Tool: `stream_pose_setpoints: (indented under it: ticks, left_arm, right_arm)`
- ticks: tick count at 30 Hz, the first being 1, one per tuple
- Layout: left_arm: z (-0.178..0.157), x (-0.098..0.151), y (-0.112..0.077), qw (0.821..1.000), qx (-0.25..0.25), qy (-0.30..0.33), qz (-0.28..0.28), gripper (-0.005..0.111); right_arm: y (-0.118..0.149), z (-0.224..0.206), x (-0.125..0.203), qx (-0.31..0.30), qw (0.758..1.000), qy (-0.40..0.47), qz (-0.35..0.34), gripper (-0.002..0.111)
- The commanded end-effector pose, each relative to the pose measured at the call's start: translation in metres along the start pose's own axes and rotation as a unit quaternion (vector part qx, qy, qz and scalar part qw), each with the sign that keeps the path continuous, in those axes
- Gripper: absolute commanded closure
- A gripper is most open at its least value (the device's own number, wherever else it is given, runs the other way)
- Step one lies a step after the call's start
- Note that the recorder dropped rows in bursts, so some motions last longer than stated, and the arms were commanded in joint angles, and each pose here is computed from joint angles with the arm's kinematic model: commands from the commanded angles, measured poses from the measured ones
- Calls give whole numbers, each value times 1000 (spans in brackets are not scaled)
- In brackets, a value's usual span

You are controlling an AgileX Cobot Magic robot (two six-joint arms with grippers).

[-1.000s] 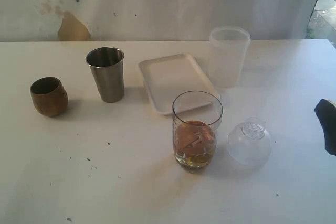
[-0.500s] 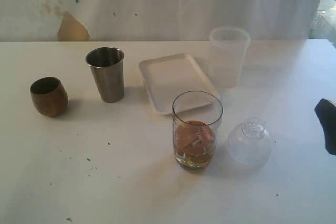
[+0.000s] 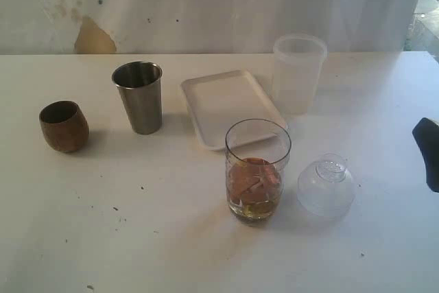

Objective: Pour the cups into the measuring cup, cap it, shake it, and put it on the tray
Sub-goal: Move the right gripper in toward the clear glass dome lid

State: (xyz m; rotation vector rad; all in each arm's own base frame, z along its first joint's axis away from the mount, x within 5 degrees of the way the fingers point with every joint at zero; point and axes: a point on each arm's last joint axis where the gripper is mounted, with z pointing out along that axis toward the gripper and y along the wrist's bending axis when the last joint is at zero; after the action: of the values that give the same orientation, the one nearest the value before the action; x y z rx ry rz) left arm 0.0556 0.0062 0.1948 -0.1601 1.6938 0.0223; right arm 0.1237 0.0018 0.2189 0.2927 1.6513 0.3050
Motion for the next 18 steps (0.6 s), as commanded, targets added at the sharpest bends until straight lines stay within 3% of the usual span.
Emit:
stream_pose_setpoints:
  ticks: [1, 4, 9, 16, 18]
  left_arm:
    - [0, 0, 0, 1000, 1, -7, -5, 106]
    - [0, 0, 0, 1000, 1, -7, -5, 106]
    - [0, 0, 0, 1000, 1, -7, -5, 106]
    - [0, 0, 0, 1000, 1, -7, -5, 106]
    - [0, 0, 0, 1000, 1, -7, -5, 106]
  right_arm:
    - [8, 2, -4, -34, 999, 5, -12, 29]
    - [16, 5, -9, -61, 998, 16, -23, 29]
    - [16, 25, -19, -24, 996, 88, -20, 29]
    - [24, 59, -36, -32, 992, 116, -32, 30]
    - [36, 70, -46, -83, 990, 99, -57, 30]
